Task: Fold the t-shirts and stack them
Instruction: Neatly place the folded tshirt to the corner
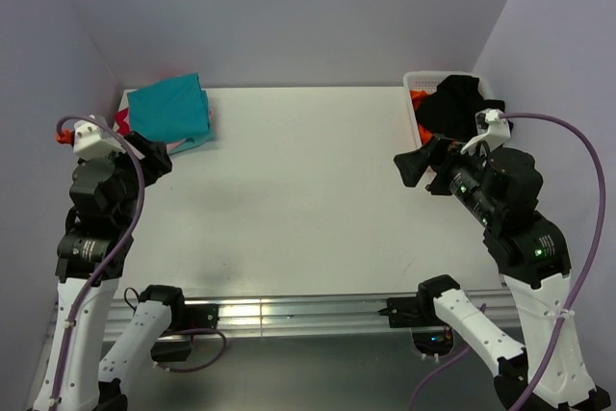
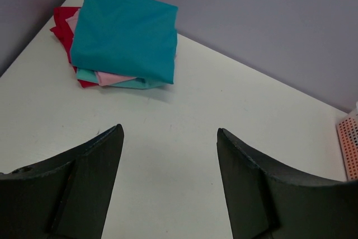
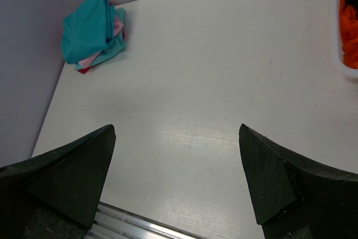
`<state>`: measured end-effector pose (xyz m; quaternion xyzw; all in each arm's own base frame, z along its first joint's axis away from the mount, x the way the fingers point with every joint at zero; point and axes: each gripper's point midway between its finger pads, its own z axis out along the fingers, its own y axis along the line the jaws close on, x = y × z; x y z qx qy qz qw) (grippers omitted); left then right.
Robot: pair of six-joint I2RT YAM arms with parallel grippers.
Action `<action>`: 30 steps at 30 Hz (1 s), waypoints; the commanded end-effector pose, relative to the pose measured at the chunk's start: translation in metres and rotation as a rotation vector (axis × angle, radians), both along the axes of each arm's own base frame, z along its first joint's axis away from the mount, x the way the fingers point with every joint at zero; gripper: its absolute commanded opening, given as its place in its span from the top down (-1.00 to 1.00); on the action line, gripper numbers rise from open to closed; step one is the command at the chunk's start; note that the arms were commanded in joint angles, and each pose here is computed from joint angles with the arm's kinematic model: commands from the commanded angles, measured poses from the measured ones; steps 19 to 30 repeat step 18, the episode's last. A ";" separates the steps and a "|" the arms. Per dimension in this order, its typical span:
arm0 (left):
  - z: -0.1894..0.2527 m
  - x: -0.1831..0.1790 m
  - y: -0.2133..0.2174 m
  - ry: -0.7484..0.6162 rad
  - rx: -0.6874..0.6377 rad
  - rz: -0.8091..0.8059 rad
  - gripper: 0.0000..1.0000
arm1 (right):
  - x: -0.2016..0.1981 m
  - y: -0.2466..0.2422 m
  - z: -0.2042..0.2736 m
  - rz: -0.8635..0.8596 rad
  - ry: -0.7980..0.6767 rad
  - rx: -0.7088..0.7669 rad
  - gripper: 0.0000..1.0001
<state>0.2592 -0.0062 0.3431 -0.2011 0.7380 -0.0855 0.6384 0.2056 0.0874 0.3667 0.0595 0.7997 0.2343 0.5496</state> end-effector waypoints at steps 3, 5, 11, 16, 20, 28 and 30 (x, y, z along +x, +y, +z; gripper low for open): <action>0.010 -0.005 0.009 -0.024 0.062 0.027 -0.48 | 0.007 0.005 0.017 0.015 -0.058 0.018 -0.96; 0.012 -0.004 0.010 -0.018 0.075 0.028 -0.49 | 0.009 0.006 0.016 0.017 -0.058 0.019 -0.96; 0.016 -0.007 0.015 -0.020 0.093 0.050 -0.50 | 0.016 0.007 0.008 0.020 -0.039 -0.011 -0.96; 0.010 -0.007 0.018 -0.010 0.100 0.066 -0.50 | 0.020 0.007 0.006 0.020 -0.039 -0.027 -0.96; 0.009 -0.005 0.019 -0.005 0.105 0.071 -0.51 | 0.022 0.008 0.004 0.024 -0.035 -0.031 -0.96; 0.009 -0.005 0.019 -0.005 0.105 0.071 -0.51 | 0.022 0.008 0.004 0.024 -0.035 -0.031 -0.96; 0.009 -0.005 0.019 -0.005 0.105 0.071 -0.51 | 0.022 0.008 0.004 0.024 -0.035 -0.031 -0.96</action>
